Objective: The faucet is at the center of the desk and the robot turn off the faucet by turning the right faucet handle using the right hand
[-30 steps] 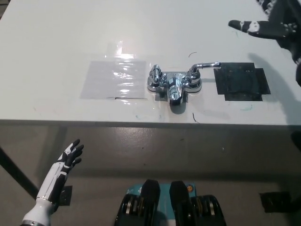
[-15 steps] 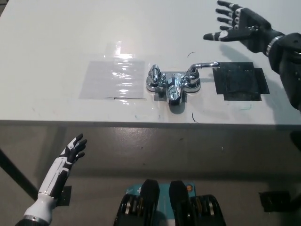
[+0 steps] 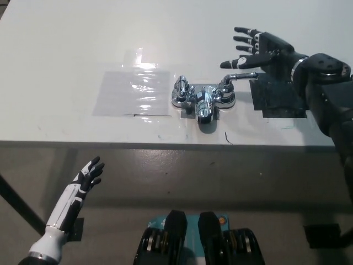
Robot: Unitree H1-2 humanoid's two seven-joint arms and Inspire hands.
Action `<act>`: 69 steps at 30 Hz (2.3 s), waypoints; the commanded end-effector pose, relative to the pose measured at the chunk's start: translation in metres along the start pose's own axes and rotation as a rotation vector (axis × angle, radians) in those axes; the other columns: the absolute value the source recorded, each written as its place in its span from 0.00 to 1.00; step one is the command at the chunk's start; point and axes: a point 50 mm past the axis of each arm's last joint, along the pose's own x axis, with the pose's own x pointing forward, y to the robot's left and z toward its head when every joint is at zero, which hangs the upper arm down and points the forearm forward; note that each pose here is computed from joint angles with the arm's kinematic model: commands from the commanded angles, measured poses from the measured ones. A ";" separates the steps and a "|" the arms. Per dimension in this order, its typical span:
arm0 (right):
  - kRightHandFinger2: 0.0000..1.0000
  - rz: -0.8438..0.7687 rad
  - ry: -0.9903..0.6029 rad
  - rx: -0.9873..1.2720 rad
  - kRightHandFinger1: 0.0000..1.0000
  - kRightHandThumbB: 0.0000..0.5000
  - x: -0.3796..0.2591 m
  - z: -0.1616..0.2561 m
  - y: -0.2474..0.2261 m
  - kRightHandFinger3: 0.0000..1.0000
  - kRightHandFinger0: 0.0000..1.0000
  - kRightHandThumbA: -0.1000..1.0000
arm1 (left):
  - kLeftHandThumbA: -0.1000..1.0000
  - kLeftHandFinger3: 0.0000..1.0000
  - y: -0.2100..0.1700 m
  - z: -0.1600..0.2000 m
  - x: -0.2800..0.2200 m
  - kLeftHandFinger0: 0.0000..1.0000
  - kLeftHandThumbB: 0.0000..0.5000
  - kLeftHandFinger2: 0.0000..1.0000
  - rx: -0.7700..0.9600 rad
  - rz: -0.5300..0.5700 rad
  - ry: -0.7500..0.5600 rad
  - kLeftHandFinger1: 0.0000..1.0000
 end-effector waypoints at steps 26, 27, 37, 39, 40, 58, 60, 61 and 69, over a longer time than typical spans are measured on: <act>1.00 0.002 -0.007 -0.140 1.00 0.95 0.000 0.014 -0.004 1.00 1.00 1.00 | 1.00 1.00 0.005 0.016 0.011 1.00 0.85 1.00 0.037 -0.032 -0.096 1.00; 1.00 0.010 -0.008 -0.129 1.00 0.93 0.000 0.013 -0.003 1.00 1.00 1.00 | 1.00 1.00 0.004 0.017 0.011 1.00 0.85 1.00 0.039 -0.033 -0.098 1.00; 1.00 0.065 -0.017 -0.024 1.00 0.87 0.004 0.002 0.010 1.00 1.00 1.00 | 1.00 1.00 0.006 0.019 0.013 1.00 0.87 1.00 0.043 -0.031 -0.100 1.00; 1.00 0.117 -0.058 0.098 1.00 0.88 0.003 0.001 0.013 1.00 1.00 1.00 | 1.00 1.00 0.006 0.019 0.014 1.00 0.83 1.00 0.038 -0.035 -0.104 1.00; 1.00 0.122 -0.071 0.120 1.00 0.87 0.003 0.001 0.014 1.00 1.00 1.00 | 1.00 1.00 0.006 0.019 0.014 1.00 0.83 1.00 0.039 -0.034 -0.105 1.00; 1.00 0.222 -0.111 0.229 1.00 0.88 0.008 -0.008 0.038 1.00 1.00 1.00 | 1.00 1.00 0.008 0.020 0.015 1.00 0.82 1.00 0.049 -0.030 -0.109 1.00; 1.00 0.234 -0.108 0.219 1.00 0.89 0.008 -0.009 0.040 1.00 1.00 1.00 | 1.00 1.00 0.008 0.019 0.014 1.00 0.82 1.00 0.046 -0.029 -0.109 1.00; 1.00 0.240 -0.107 0.210 1.00 0.89 0.008 -0.009 0.041 1.00 1.00 1.00 | 1.00 1.00 0.008 0.019 0.014 1.00 0.82 1.00 0.040 -0.027 -0.108 1.00; 1.00 0.266 -0.158 0.110 1.00 0.91 0.012 -0.003 0.059 1.00 1.00 1.00 | 1.00 1.00 0.009 0.020 0.015 1.00 0.87 1.00 0.038 -0.027 -0.099 1.00</act>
